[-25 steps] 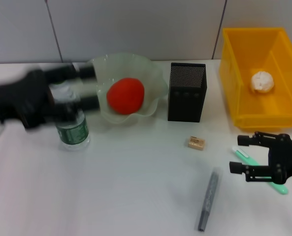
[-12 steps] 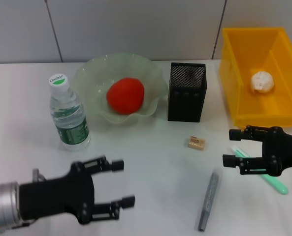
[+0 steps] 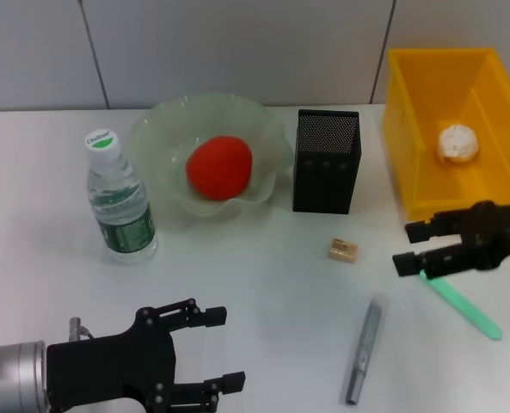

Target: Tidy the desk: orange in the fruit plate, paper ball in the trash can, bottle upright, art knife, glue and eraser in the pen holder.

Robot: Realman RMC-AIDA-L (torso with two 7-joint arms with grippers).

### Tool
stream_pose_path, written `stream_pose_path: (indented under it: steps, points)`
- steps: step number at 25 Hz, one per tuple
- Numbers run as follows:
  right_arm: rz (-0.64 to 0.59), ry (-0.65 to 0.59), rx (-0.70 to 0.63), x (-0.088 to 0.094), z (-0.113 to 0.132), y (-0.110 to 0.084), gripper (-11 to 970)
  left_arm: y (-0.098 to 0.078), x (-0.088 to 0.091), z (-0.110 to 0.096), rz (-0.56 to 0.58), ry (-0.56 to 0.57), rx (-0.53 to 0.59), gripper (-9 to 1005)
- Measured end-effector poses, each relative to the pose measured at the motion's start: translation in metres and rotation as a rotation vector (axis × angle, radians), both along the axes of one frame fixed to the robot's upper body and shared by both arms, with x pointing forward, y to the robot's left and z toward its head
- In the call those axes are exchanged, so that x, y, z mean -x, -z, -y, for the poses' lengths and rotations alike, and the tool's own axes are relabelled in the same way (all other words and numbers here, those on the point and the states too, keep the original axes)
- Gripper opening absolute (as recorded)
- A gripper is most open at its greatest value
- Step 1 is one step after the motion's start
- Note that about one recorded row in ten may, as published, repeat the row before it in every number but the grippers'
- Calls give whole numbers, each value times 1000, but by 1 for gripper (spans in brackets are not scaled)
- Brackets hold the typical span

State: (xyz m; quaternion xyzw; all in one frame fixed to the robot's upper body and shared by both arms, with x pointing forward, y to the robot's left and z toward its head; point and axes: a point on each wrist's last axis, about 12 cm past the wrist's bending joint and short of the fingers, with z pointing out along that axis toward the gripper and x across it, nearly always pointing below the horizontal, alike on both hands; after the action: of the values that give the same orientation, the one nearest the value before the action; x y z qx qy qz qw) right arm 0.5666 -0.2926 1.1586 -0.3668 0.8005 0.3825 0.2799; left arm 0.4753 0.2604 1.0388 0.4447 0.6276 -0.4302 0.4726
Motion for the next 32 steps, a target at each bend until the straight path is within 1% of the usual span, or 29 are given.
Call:
stream_pose_path:
  steps: [1, 2, 3, 4, 6, 7, 8, 9, 12, 13, 16, 17, 19, 22, 28, 31, 32]
  points:
    - [-22, 2, 38, -4, -3, -8, 698, 0, 0, 0, 0, 2, -2, 808]
    - [-75, 12, 111, -13, -9, -21, 697, 1, 1, 1, 13, 2, -6, 808]
    - [-75, 12, 111, -13, -9, -21, 697, 1, 1, 1, 13, 2, -6, 808]
    - [-97, 11, 154, -18, -14, -29, 696, 2, 0, 1, 15, 1, -9, 808]
    - [-126, 12, 218, -25, -23, -39, 695, 2, 0, 2, 14, -1, -11, 808]
    - [-156, 31, 294, -34, -31, -48, 694, 3, -1, 2, 13, -2, -13, 808]
    - [-156, 31, 294, -34, -31, -48, 693, 3, -1, 2, 13, -2, -13, 808]
    - [-166, 41, 323, -37, -34, -51, 693, 3, -1, 2, 14, -3, -14, 808]
    - [-213, 105, 440, -48, -44, -58, 691, 2, -2, 3, 16, -1, -14, 808]
    - [-213, 105, 440, -48, -44, -58, 690, 2, -2, 3, 16, -1, -14, 808]
    - [-230, 124, 507, -52, -53, -61, 688, 2, -4, 4, 21, -3, -16, 808]
    - [-230, 117, 546, -53, -59, -61, 688, 2, -4, 4, 21, -3, -17, 808]
    - [-229, 112, 558, -53, -62, -60, 687, 2, -5, 4, 22, -5, -21, 807]
    - [-242, 94, 577, -55, -70, -55, 685, 1, -7, 5, 18, -6, -24, 807]
    - [-241, 84, 600, -57, -75, -49, 681, 2, -8, 5, 17, -10, -29, 807]
    - [-229, 96, 651, -58, -79, -43, 679, 2, -8, 5, 17, -10, -29, 807]
    - [-215, 116, 694, -59, -81, -38, 678, 2, -9, 5, 17, -12, -32, 807]
